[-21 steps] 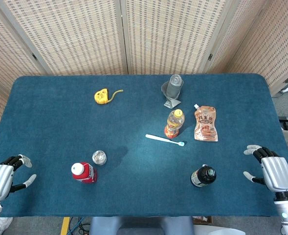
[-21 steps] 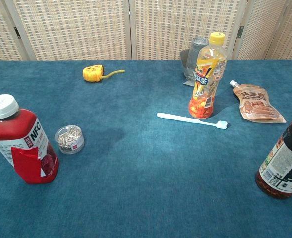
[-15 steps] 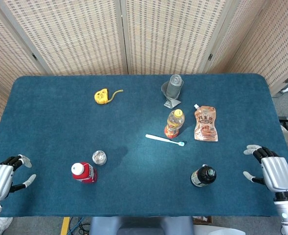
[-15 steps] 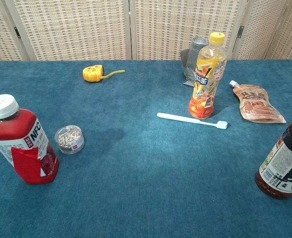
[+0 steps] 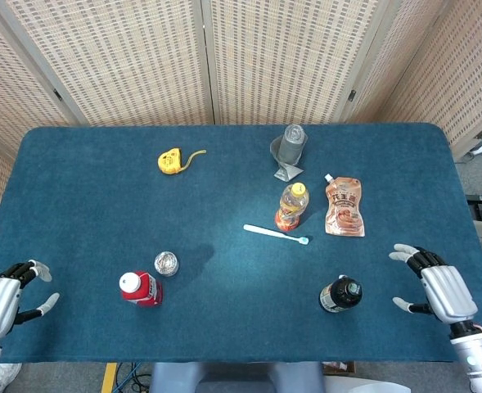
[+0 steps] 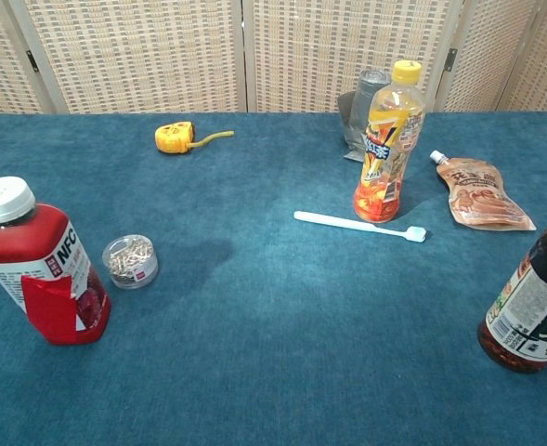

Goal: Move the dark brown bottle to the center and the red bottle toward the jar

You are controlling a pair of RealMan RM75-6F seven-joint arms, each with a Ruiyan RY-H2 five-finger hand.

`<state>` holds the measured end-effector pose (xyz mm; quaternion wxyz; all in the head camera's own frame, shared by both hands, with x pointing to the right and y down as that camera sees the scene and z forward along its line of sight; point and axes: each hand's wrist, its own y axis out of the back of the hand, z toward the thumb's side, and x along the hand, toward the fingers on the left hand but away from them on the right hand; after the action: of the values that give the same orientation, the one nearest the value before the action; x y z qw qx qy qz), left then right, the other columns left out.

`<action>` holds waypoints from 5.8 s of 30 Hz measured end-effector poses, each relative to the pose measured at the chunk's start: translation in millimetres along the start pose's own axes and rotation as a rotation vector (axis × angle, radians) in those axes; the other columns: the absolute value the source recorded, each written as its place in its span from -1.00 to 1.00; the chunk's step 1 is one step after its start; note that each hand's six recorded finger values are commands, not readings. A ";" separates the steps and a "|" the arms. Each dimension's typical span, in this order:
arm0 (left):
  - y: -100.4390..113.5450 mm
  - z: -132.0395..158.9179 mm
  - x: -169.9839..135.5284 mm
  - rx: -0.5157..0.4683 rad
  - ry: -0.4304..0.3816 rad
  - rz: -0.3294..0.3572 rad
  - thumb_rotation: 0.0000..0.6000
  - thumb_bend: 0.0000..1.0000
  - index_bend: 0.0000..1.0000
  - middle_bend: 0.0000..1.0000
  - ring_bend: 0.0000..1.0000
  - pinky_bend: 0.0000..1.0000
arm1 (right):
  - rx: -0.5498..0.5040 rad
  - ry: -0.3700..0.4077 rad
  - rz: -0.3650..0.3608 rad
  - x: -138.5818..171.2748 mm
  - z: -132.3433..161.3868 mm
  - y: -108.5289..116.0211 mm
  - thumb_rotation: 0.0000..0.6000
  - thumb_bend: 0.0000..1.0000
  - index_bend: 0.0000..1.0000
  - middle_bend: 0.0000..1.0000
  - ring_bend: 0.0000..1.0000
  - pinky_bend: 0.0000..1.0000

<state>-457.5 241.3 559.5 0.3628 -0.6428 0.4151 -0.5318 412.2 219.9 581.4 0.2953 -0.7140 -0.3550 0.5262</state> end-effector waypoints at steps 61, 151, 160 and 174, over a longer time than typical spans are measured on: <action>5.5 -9.2 1.1 -0.034 0.037 -0.014 1.00 -0.60 0.03 -0.15 -0.22 0.19 | -0.297 0.321 0.146 -82.0 80.7 -77.0 1.00 -1.00 0.07 0.19 0.08 0.17; 10.8 -27.7 0.6 -0.042 0.080 -0.006 1.00 -0.60 0.03 -0.15 -0.22 0.19 | -0.228 0.542 0.200 -239.6 259.5 -88.8 1.00 -1.00 -0.87 -0.75 -0.59 -0.22; 7.3 -23.6 0.5 -0.030 0.068 -0.016 1.00 -0.60 0.03 -0.15 -0.22 0.19 | -0.096 0.516 0.140 -218.5 247.0 -70.5 1.00 -1.00 -0.77 -0.60 -0.59 -0.22; 3.5 -19.9 2.9 -0.014 0.064 -0.023 1.00 -0.60 0.02 -0.15 -0.22 0.19 | 0.041 0.388 0.019 -149.0 185.4 -28.8 1.00 -1.00 -0.46 -0.40 -0.56 -0.22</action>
<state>-477.3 236.8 560.8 0.3390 -0.6327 0.4228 -0.5532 199.4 123.4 634.7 0.3675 -0.7992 -0.2740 0.3887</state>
